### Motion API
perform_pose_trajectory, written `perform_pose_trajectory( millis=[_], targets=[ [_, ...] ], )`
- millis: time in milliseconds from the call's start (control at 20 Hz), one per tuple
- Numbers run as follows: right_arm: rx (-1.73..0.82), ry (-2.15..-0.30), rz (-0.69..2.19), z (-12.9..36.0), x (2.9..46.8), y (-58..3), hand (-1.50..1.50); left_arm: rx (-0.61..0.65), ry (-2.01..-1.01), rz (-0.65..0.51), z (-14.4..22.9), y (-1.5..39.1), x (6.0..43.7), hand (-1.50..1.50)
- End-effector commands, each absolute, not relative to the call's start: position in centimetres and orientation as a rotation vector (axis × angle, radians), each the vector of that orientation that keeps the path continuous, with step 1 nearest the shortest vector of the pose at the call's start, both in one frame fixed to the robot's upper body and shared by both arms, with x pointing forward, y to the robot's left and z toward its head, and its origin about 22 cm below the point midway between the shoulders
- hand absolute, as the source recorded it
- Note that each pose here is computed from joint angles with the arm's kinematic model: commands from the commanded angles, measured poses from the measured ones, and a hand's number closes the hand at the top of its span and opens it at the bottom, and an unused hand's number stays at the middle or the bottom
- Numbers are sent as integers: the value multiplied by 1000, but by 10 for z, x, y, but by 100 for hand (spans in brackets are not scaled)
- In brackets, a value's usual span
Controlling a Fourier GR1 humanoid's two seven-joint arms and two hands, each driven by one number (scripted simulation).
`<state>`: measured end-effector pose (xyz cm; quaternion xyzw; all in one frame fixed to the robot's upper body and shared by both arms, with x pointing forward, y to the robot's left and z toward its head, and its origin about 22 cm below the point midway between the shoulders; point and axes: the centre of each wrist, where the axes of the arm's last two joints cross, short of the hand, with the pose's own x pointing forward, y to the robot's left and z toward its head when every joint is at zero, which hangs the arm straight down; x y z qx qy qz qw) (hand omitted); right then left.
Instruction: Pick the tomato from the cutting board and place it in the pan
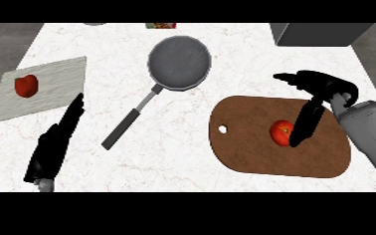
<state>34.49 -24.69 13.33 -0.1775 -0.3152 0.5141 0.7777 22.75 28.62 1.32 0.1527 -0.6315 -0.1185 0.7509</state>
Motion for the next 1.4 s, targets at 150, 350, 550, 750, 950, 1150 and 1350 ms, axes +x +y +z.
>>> perform_pose_trajectory(
  millis=[150, 350, 550, 750, 950, 1150, 1350],
  targets=[
    [-397, -556, 1167, 118, 347, -223, -150, 317, -1375, -265, 15, 272, 222, 0],
    [-448, -466, 1199, 115, 346, -229, -150, 342, -1384, -261, 12, 284, 222, 0],
    [-462, -461, 1195, 108, 345, -229, -150, 337, -1386, -274, 2, 289, 224, 0],
    [-444, -431, 1190, 80, 345, -214, -150, 331, -1378, -267, 16, 279, 217, 0],
    [-451, -417, 1211, 77, 335, -225, -150, 345, -1404, -262, -3, 279, 212, 0],
    [-462, -409, 1197, 68, 340, -218, -150, 351, -1384, -262, 0, 270, 222, 0],
    [-445, -388, 1208, 48, 337, -239, -150, 354, -1384, -267, 1, 286, 214, 0]
  ],
)
